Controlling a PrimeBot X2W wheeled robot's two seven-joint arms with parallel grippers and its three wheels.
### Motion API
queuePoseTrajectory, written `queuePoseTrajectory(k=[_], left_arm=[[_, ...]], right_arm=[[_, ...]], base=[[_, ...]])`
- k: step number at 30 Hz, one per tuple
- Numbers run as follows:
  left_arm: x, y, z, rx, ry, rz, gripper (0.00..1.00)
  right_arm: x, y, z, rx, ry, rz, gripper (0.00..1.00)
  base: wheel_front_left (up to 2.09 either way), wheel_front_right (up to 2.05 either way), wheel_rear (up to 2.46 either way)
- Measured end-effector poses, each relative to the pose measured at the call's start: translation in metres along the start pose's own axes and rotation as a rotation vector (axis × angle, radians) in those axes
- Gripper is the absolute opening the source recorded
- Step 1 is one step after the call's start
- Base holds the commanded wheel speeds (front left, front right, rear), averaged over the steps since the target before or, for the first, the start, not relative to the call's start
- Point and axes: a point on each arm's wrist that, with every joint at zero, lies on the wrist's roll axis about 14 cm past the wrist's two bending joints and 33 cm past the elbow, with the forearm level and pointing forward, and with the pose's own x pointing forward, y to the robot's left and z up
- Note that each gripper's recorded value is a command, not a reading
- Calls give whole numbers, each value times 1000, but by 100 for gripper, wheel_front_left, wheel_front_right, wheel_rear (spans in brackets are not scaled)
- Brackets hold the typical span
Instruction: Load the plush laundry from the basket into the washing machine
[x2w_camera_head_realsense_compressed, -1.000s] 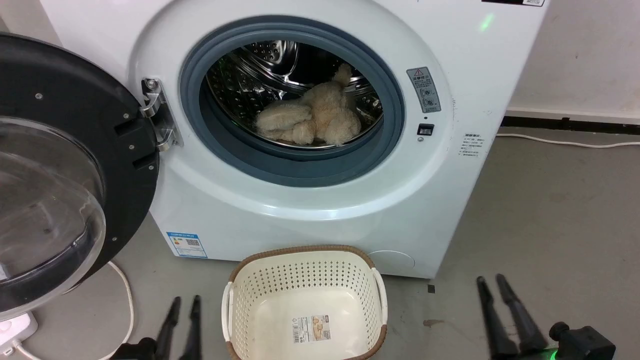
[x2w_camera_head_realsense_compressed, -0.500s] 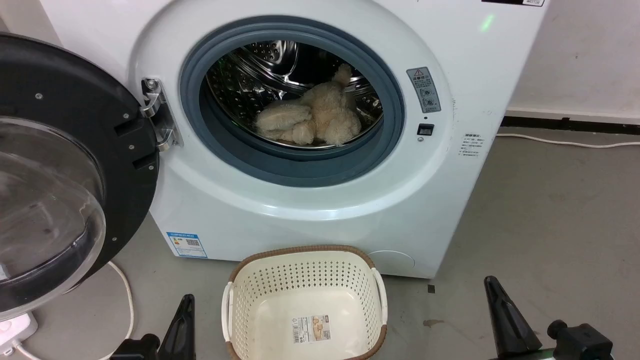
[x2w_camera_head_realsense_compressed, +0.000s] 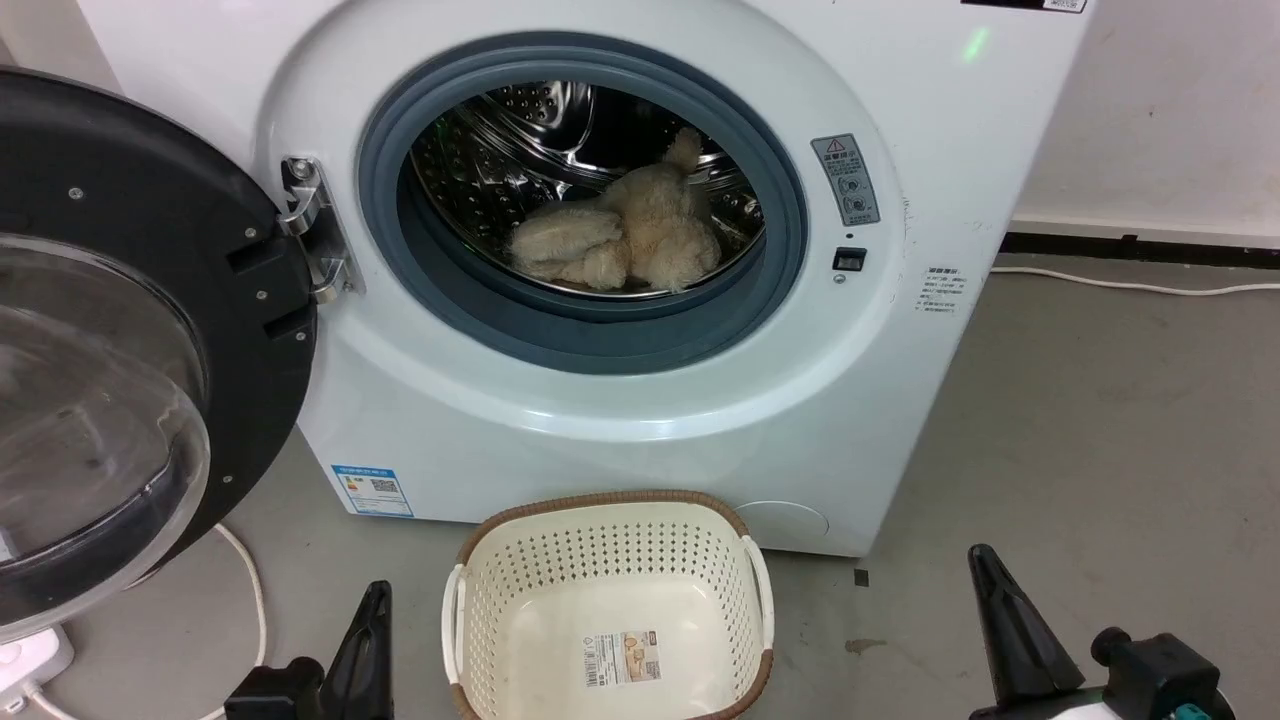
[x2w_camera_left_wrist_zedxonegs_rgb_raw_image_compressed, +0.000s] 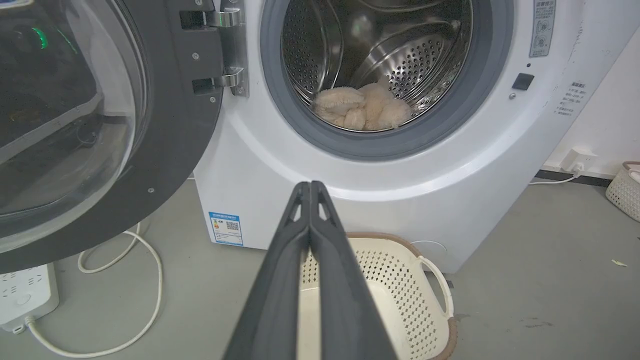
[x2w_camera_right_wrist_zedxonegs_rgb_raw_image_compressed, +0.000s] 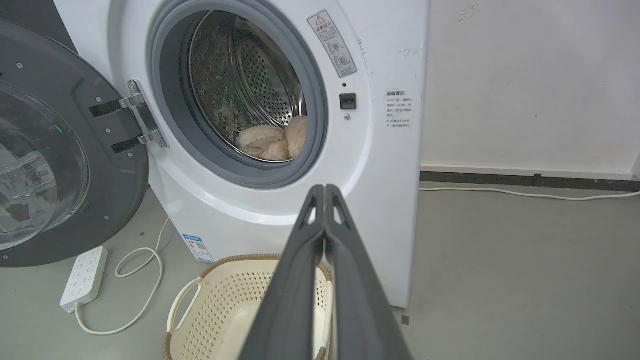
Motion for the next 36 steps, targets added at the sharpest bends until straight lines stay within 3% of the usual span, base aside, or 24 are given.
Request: queuePoseTrajectory(k=[36], left_arm=[[14,-6,12,64,9,-12,0]], right_arm=[[9,-9,3,-83,45,-16,0]], base=[[0,0,0]])
